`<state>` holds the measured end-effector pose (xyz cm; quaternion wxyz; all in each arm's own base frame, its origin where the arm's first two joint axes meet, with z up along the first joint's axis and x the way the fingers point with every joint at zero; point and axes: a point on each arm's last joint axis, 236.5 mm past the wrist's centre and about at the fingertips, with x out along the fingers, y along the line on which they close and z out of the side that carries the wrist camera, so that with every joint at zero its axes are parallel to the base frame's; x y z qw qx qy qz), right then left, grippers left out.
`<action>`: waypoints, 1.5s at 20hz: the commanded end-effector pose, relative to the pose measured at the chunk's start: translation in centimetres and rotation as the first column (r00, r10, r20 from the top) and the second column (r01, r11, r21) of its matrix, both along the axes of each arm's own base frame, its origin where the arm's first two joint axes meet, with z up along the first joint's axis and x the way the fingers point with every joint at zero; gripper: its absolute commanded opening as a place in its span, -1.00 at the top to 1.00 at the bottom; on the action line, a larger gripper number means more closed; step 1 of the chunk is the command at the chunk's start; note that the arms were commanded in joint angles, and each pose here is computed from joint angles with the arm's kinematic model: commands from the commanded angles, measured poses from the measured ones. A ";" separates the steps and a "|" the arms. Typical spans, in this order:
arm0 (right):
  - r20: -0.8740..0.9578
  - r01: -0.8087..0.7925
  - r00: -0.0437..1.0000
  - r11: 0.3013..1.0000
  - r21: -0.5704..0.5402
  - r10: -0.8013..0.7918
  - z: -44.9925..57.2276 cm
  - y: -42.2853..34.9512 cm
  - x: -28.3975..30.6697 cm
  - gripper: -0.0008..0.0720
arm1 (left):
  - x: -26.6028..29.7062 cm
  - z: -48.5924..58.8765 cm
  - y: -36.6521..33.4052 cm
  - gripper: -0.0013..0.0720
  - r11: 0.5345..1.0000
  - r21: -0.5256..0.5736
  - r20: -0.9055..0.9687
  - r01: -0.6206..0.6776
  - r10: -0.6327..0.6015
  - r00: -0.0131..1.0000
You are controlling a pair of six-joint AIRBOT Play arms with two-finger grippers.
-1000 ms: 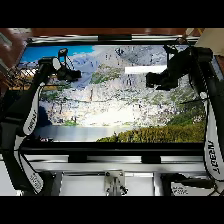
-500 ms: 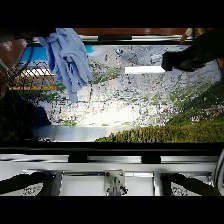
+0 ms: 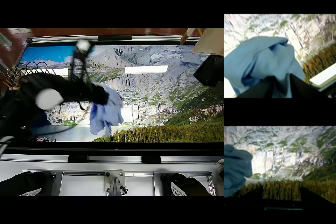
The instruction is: Fold the shirts.
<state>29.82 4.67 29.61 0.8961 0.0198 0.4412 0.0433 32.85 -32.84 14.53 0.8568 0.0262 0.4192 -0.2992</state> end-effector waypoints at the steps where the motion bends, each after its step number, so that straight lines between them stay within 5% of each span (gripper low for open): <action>1: -0.119 -0.018 0.993 1.000 0.016 0.020 -3.5 0.8 -0.9 -0.63 | -4.2 -7.4 -1.8 -0.89 0.997 0.068 -0.166 0.029 -0.017 0.986; 6: -0.250 -0.079 0.964 0.996 0.050 0.089 -12.1 2.8 1.0 -0.63 | 0.0 -2.1 7.1 -1.00 0.984 0.141 -0.109 -0.106 0.122 0.987; 10: -0.468 -0.126 0.861 0.975 0.183 0.199 -20.5 5.0 -1.1 -0.63 | -0.7 -4.4 16.3 -1.00 0.951 0.246 -0.264 -0.187 0.251 0.931; 17: -0.537 -0.032 0.789 0.892 0.451 0.300 -26.5 10.1 0.0 -0.72 | -4.7 -17.5 11.1 -1.00 0.949 0.012 -0.571 -0.315 0.265 0.777; 25: -0.573 0.050 0.769 0.867 0.496 0.283 -29.9 11.4 2.3 -0.72 | -3.6 -23.7 9.7 -0.99 0.914 0.023 -0.628 -0.405 0.328 0.706; 26: -0.566 0.056 0.777 0.864 0.500 0.277 -30.0 11.5 2.7 -0.72 | -3.6 -23.9 9.7 -0.88 0.914 0.027 -0.629 -0.405 0.330 0.704; 27: -0.553 0.061 0.789 0.861 0.505 0.268 -30.0 11.6 3.2 -0.72 | -3.7 -24.2 9.6 -0.44 0.915 0.031 -0.633 -0.403 0.330 0.701; 30: -0.510 0.090 0.828 0.842 0.532 0.234 -29.8 12.0 5.0 -0.72 | -3.3 -24.3 9.7 0.33 0.912 0.027 -0.625 -0.409 0.335 0.705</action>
